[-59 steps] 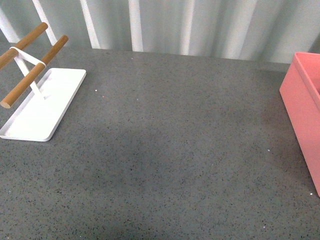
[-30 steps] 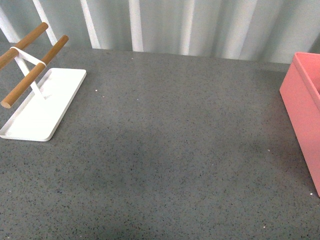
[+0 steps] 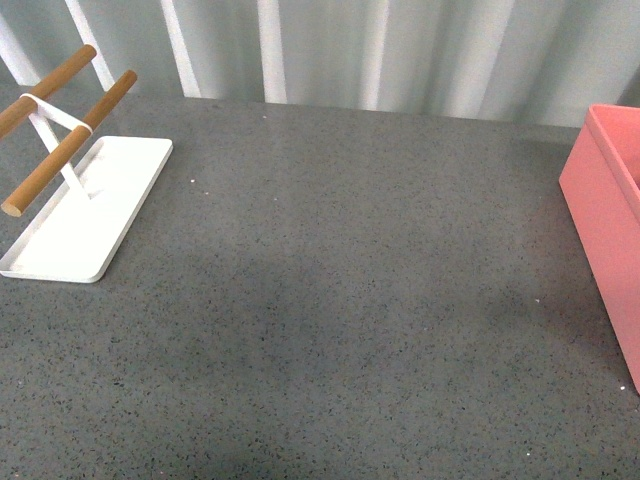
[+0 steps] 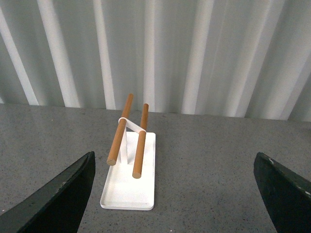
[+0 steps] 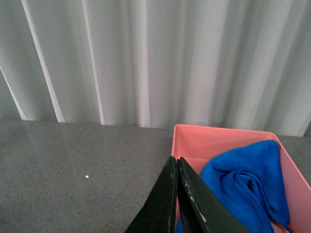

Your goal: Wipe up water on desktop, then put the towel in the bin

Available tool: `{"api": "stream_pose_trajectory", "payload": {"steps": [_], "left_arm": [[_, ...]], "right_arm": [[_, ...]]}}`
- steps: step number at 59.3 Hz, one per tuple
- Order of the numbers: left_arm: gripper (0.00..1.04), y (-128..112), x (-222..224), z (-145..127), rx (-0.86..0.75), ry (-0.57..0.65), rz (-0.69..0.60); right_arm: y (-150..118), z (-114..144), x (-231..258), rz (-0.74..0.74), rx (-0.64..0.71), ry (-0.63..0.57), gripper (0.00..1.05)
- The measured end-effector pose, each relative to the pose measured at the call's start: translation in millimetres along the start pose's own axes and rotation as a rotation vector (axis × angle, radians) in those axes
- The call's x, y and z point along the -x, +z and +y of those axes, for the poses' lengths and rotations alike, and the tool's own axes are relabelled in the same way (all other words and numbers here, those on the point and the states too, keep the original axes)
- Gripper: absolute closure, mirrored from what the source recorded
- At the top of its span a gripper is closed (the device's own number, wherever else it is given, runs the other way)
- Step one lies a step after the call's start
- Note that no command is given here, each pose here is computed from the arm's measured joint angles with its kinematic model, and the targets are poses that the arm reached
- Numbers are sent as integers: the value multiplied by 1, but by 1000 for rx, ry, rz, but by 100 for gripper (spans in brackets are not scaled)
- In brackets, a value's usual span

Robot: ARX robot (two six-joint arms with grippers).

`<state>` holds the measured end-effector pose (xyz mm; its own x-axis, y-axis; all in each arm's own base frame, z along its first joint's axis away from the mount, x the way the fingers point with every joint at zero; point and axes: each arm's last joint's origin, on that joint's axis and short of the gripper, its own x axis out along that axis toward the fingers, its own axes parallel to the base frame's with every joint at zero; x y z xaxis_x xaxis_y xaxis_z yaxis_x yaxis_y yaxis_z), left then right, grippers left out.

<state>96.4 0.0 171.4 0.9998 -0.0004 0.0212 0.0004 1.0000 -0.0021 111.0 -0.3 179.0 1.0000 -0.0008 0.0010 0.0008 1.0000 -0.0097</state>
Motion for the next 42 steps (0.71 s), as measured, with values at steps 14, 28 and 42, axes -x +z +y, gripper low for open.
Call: {"api": "stream_pose_trajectory", "payload": {"steps": [14, 28, 42], "left_arm": [[7, 0, 0, 0, 0, 0, 0], [7, 0, 0, 0, 0, 0, 0], [7, 0, 0, 0, 0, 0, -1]], "right_arm": [[-9, 0, 11, 10, 0, -1, 101], [-7, 0, 15, -21, 0, -2, 101], [-7, 0, 15, -21, 0, -2, 88]]}}
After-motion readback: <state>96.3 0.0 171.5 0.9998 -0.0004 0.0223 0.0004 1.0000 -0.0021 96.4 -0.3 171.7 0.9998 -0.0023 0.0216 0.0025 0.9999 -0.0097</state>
